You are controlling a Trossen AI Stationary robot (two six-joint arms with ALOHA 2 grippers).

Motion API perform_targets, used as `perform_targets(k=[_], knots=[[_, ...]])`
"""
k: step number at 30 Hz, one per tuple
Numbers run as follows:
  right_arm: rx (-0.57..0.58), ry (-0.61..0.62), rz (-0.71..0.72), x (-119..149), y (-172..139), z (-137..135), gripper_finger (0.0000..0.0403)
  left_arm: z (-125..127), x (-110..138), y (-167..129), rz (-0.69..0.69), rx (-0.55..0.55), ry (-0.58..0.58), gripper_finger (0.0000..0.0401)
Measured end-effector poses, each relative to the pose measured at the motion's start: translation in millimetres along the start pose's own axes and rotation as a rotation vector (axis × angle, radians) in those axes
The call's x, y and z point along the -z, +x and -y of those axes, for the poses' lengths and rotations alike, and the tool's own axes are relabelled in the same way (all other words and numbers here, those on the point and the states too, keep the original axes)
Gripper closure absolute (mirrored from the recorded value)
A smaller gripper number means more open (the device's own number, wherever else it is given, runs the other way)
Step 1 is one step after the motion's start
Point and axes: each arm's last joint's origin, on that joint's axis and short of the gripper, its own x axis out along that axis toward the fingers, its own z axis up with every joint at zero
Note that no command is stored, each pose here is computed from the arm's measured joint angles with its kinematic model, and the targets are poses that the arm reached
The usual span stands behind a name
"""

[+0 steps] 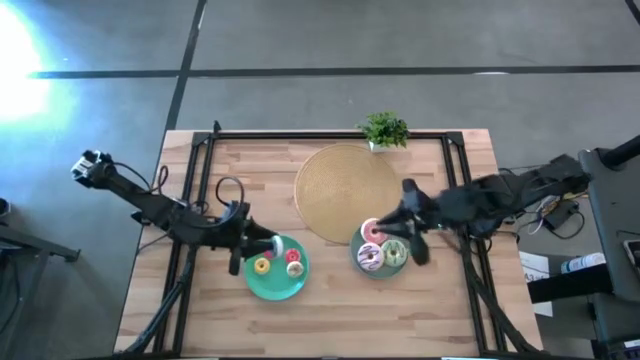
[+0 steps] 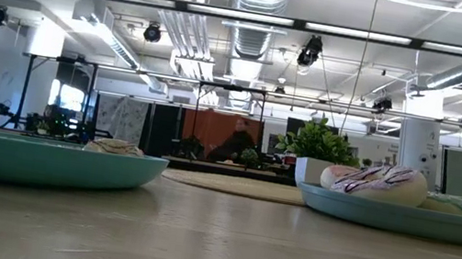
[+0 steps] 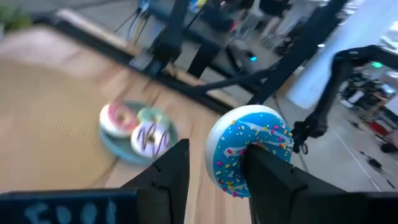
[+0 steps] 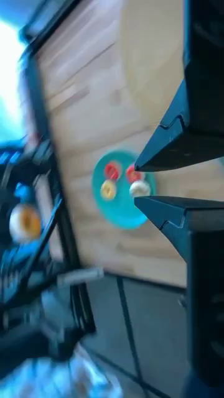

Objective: Pick & Place donuts
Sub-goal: Put the small blue donut on the light green plate

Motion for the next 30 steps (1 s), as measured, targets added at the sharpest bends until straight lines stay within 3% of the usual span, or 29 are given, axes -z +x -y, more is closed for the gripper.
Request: perform_targets(k=[3,8,12,16,19,25,30], knots=[[-0.087,-0.039,0.074,11,-6,0,0.0335,-4,2,4,0.041,0.07,0.056,0.0279],[-0.271,0.014,0.213,51,9,12,0.0335,-27,18,14,0.085,0.255,0.064,0.0279],[-0.292,0.116,0.234,84,18,26,0.0335,-47,37,14,0.037,0.31,0.005,0.0279],[-0.292,0.203,0.195,103,21,33,0.0335,-55,55,10,-0.116,0.349,-0.079,0.0279],[-0.289,0.227,0.187,107,21,35,0.0335,-66,71,9,-0.253,0.267,-0.145,0.0279],[-0.258,0.233,0.211,104,22,39,0.0335,-90,100,12,-0.431,-0.023,-0.283,0.0279],[-0.253,0.239,0.22,101,21,40,0.0335,-96,108,12,-0.505,-0.106,-0.32,0.0279]])
